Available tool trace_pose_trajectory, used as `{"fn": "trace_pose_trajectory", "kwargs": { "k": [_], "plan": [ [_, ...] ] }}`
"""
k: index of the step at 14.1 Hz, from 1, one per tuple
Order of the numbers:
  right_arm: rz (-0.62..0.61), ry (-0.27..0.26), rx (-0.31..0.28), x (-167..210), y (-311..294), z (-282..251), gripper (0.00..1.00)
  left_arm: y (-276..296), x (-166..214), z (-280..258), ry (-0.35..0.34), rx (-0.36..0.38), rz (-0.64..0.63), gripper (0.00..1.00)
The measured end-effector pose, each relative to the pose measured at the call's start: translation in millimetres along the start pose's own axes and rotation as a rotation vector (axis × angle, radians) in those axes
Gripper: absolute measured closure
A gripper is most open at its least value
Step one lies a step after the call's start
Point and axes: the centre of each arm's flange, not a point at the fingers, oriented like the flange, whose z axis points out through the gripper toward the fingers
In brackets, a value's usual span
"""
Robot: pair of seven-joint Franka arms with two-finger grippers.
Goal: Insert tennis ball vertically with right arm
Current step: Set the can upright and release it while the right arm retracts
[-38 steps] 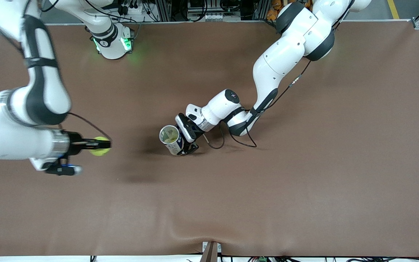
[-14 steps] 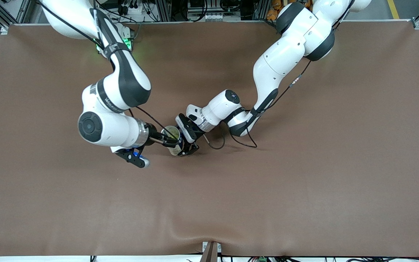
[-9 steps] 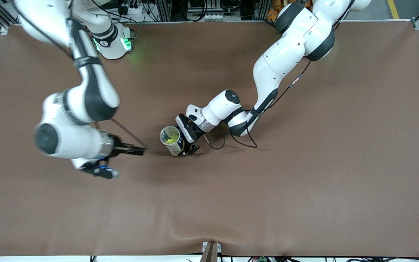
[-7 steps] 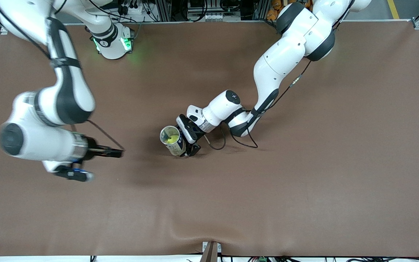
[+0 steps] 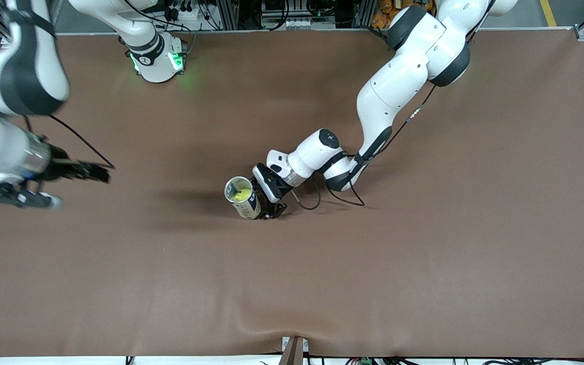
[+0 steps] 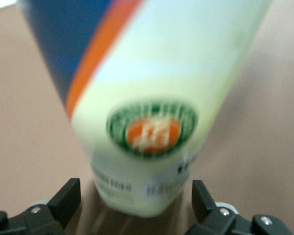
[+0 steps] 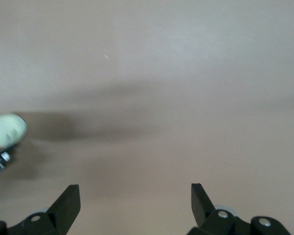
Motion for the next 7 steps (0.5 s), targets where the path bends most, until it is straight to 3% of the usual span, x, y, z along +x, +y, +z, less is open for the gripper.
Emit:
{"fn": "trace_pose_trajectory", "kwargs": {
  "k": [3,7],
  "plan": [
    [-0.010,-0.010,0.024,-29.8,65.4,-34.5,0.00,-4.9,-4.8,-10.5,-0.013,0.000,-0.010,0.00],
    [0.010,0.027,0.032,-46.3,81.9,-63.4,0.00,-33.1,6.2,-43.3,-0.134,0.033,-0.026,0.00]
  ]
}}
